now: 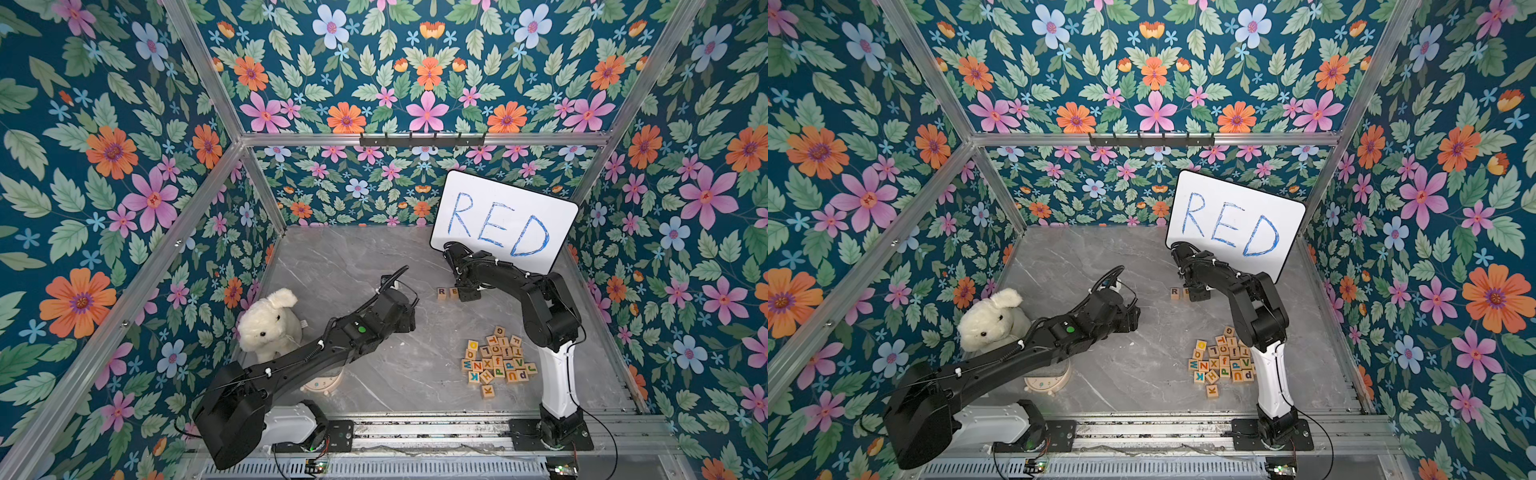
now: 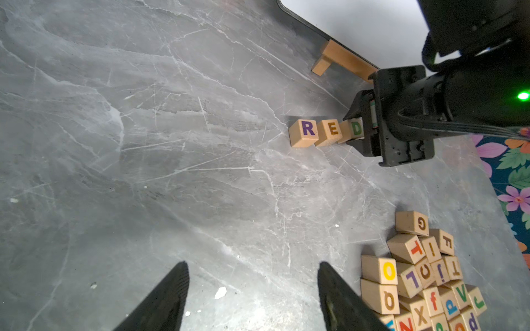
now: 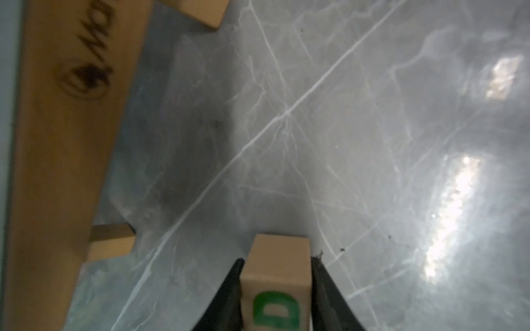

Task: Assemble the uppercase word "red" with letter blocks
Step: Place the letter block at the center of the board.

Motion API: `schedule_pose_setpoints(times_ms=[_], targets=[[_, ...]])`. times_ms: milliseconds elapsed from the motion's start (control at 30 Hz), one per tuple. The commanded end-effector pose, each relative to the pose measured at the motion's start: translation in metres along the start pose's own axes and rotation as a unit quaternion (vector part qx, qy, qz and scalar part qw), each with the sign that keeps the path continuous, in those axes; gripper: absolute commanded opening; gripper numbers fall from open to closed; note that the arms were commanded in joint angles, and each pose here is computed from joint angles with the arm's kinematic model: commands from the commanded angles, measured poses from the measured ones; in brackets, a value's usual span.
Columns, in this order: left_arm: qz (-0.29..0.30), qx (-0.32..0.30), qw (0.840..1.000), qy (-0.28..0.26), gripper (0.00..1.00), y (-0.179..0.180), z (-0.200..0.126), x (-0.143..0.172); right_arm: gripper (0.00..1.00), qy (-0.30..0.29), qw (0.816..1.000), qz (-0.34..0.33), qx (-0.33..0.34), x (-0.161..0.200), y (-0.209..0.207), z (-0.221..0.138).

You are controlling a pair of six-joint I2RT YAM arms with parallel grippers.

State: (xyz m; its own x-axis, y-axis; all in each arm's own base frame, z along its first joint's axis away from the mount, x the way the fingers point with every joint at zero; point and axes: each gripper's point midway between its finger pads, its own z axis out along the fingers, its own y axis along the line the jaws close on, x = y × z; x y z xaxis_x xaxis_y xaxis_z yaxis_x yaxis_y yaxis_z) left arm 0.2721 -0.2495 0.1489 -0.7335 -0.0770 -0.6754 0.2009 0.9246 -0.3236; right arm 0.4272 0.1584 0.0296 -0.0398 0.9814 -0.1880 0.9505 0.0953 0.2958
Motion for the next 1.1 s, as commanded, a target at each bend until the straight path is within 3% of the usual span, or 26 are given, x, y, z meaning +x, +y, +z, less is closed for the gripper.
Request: schedule_pose_setpoints(times_ms=[0,467,700,900,1067], targets=[[0.000,-0.005,1.000,-0.002,0.73,0.000,0.000,-0.003,0.42,0.003,1.000,0.019,0.017,0.001,-0.007,-0.001],[0.003,0.003,1.000,0.002,0.74,-0.006,0.001,-0.006,0.54,0.004,1.000,0.000,-0.028,-0.004,0.012,-0.021],[-0.001,0.016,1.000,-0.013,0.76,-0.011,-0.005,-0.013,0.62,0.028,0.998,-0.013,-0.058,-0.016,0.015,-0.079],[0.010,0.052,0.999,0.003,0.74,-0.027,0.005,-0.008,0.62,0.077,0.987,-0.085,-0.115,-0.026,-0.004,-0.131],[0.015,0.068,0.997,0.042,0.74,-0.050,0.027,-0.005,0.56,0.025,0.963,-0.166,-0.211,-0.066,-0.027,-0.172]])
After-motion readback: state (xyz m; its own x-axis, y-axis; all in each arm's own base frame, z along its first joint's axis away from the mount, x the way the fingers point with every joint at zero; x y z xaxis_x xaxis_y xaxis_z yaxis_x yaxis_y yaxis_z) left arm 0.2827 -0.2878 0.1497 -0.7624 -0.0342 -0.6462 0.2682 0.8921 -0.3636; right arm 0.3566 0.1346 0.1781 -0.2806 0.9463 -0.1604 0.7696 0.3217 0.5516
